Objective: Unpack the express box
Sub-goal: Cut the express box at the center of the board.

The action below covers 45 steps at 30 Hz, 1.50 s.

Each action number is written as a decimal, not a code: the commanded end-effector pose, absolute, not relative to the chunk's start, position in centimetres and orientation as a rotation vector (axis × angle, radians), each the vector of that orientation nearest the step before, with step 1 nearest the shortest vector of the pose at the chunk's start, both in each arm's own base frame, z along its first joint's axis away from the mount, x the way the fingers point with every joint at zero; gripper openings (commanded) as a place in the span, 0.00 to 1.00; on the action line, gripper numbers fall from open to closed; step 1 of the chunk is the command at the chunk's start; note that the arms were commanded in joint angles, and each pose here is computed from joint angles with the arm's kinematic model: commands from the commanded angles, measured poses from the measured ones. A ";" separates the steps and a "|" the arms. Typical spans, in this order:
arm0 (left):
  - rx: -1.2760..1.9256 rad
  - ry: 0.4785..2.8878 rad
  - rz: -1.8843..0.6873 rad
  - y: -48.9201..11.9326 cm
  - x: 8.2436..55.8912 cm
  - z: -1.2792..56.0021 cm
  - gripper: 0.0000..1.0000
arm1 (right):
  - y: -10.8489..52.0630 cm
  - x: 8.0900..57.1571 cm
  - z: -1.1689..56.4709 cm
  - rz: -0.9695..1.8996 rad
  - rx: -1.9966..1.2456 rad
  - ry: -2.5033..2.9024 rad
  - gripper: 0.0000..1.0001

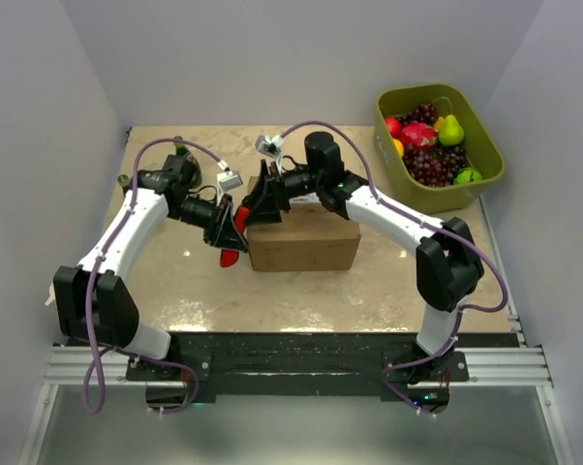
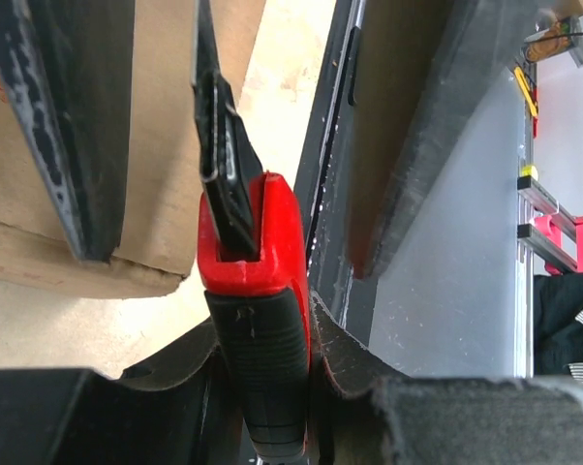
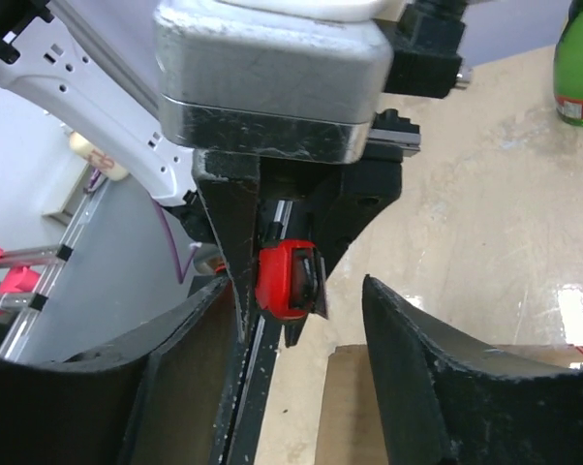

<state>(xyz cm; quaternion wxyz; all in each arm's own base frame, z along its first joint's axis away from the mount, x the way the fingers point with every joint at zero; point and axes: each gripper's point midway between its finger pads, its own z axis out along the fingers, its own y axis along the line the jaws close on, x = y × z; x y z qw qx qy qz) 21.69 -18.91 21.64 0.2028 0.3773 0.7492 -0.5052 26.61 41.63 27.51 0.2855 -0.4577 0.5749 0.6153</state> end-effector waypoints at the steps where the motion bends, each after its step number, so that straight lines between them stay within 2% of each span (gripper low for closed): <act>1: 1.063 2.012 -1.435 -19.7 22.8 23.3 0.00 | 42.3 26.0 29.3 1.643 -1.238 1.467 0.61; 7: 1.054 2.007 -1.453 -19.9 23.3 23.5 0.00 | 42.8 26.6 28.3 1.640 -1.207 1.508 0.55; 10: 1.053 2.003 -1.458 -19.9 23.3 23.6 0.00 | 42.9 26.6 28.1 1.654 -1.211 1.508 0.43; 13: 1.077 1.977 -1.456 -19.9 23.0 23.7 0.01 | 42.4 27.4 28.4 1.650 -1.163 1.534 0.22; 14: 1.079 1.962 -1.440 -19.8 23.2 23.7 0.06 | 42.0 27.8 28.9 1.648 -1.138 1.537 0.16; 15: 1.062 1.961 -1.434 -19.6 23.5 23.6 0.11 | 41.8 28.2 29.2 1.646 -1.108 1.545 0.00; 18: 0.889 1.913 -1.528 -18.5 24.0 24.4 0.16 | 40.3 30.0 30.2 1.647 -0.992 1.580 0.00; 20: 0.753 1.924 -1.510 -17.6 25.5 25.2 0.31 | 39.2 31.9 30.6 1.639 -0.871 1.607 0.00; 25: 0.512 1.846 -1.413 -17.1 27.9 27.1 0.47 | 37.9 33.8 31.9 1.623 -0.681 1.660 0.00; 28: 0.549 1.801 -1.488 -18.2 27.8 28.0 0.47 | 37.6 33.7 32.6 1.625 -0.656 1.640 0.00; 33: 0.558 1.769 -1.462 -18.4 29.0 28.2 0.51 | 37.6 33.2 32.5 1.660 -0.686 1.612 0.00; 45: 0.616 1.742 -1.575 -19.6 29.1 28.1 0.48 | 38.4 32.6 33.1 1.670 -0.715 1.591 0.00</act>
